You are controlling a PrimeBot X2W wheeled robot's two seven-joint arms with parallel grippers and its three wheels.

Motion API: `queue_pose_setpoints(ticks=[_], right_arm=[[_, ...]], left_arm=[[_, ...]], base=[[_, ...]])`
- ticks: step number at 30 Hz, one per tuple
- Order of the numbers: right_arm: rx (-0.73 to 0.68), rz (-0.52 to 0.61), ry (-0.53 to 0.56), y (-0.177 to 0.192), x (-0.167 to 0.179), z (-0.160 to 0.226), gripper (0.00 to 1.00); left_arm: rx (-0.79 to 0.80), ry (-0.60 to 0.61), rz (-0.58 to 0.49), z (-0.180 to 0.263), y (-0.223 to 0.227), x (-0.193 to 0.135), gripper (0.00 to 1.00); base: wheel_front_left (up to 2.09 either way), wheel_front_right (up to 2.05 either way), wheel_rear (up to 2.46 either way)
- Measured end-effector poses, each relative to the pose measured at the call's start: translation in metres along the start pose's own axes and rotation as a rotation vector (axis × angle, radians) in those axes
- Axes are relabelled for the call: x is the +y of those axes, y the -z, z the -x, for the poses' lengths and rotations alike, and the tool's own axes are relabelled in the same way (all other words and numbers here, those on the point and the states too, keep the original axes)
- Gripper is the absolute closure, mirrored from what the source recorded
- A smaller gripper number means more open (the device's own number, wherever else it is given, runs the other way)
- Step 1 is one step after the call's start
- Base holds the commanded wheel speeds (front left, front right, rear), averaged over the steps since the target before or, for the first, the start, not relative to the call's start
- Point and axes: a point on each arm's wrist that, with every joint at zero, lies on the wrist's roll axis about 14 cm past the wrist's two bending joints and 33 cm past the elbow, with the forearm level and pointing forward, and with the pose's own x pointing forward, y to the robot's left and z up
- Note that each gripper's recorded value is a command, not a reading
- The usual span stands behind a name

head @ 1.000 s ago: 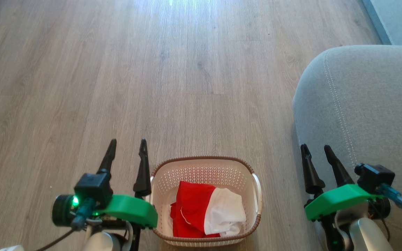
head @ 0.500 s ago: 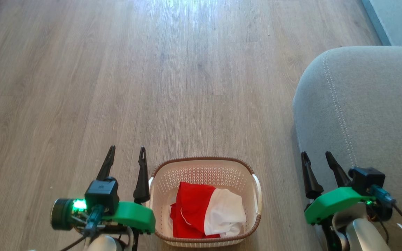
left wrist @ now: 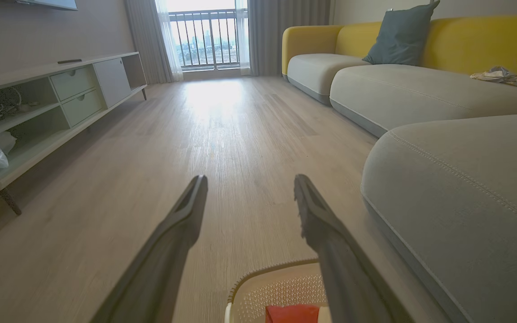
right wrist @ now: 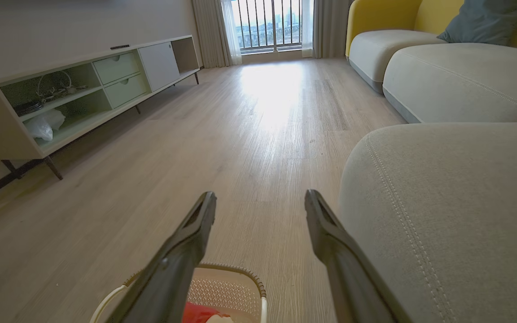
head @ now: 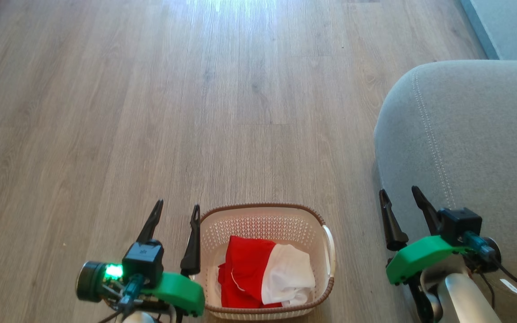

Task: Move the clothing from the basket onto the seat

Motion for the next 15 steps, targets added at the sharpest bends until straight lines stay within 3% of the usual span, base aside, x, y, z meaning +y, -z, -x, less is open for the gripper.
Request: queue_pose_setpoints(ticks=[15], right_arm=[[0.033,-0.034,0.000,0.0105,0.0021,0.0042,0.00]], left_arm=[[0.034,0.008,0.034,0.0028,0.0103,0.0082,0.00]], base=[[0.00,0.00,0.00]])
